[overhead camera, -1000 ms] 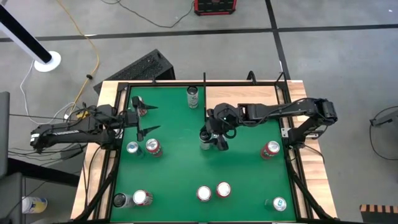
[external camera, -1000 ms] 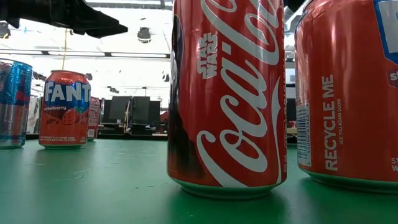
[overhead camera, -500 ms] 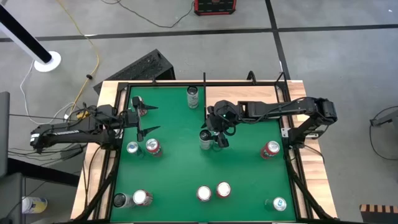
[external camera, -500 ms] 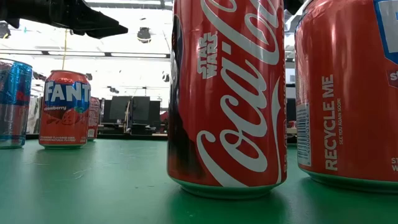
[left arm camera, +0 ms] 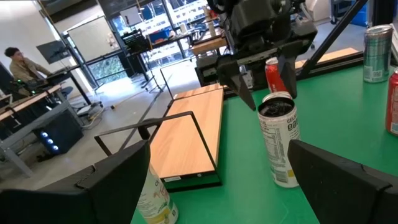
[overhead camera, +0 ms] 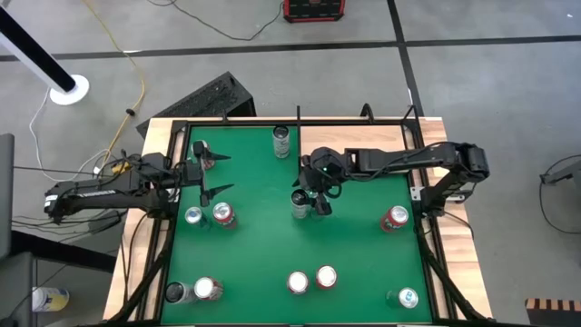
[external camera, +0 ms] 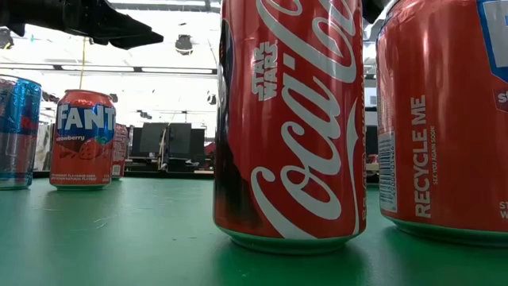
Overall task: Sort soda cans
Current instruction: Put the middle white soda can on the shelf
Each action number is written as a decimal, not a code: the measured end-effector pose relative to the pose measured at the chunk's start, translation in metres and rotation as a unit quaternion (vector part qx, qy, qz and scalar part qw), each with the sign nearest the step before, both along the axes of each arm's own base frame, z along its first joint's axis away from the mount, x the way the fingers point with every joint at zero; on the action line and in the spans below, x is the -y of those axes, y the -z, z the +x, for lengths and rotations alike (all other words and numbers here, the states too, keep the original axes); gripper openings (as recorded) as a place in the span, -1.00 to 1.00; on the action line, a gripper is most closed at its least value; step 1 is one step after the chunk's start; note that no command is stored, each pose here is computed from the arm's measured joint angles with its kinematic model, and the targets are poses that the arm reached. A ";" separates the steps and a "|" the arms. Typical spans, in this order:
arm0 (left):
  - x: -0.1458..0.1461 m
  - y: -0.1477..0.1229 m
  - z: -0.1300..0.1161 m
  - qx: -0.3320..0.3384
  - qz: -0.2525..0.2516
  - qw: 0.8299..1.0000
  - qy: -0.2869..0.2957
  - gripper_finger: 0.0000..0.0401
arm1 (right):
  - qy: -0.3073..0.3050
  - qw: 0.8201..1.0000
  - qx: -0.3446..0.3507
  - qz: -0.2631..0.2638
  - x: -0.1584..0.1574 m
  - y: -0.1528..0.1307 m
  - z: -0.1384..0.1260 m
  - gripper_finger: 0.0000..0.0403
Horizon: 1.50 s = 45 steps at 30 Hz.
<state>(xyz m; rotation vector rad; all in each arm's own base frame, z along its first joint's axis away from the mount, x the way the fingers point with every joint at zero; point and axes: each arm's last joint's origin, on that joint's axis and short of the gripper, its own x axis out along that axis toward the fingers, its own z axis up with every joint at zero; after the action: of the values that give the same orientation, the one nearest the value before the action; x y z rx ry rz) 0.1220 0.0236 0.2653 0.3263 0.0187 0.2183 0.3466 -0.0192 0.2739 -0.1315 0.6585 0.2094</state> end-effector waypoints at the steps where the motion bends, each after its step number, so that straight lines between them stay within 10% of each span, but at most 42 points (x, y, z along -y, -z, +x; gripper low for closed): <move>1: 0.000 0.000 0.000 0.000 0.000 1.000 0.000 0.84 | -0.001 1.000 0.003 -0.001 0.000 0.000 0.001 0.61; 27: 0.000 0.000 0.000 -0.001 0.000 1.000 0.001 0.84 | 0.035 0.998 -0.058 -0.017 -0.002 0.019 0.003 0.80; 45: 0.000 0.000 0.000 -0.001 0.001 1.000 0.001 0.84 | 0.116 0.992 -0.055 -0.002 -0.002 0.018 0.005 0.39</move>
<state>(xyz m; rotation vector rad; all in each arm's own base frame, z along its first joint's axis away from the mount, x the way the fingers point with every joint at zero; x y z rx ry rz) 0.1220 0.0236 0.2651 0.3281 0.0204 0.2161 0.3512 -0.0173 0.2554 -0.0461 0.7787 -0.0083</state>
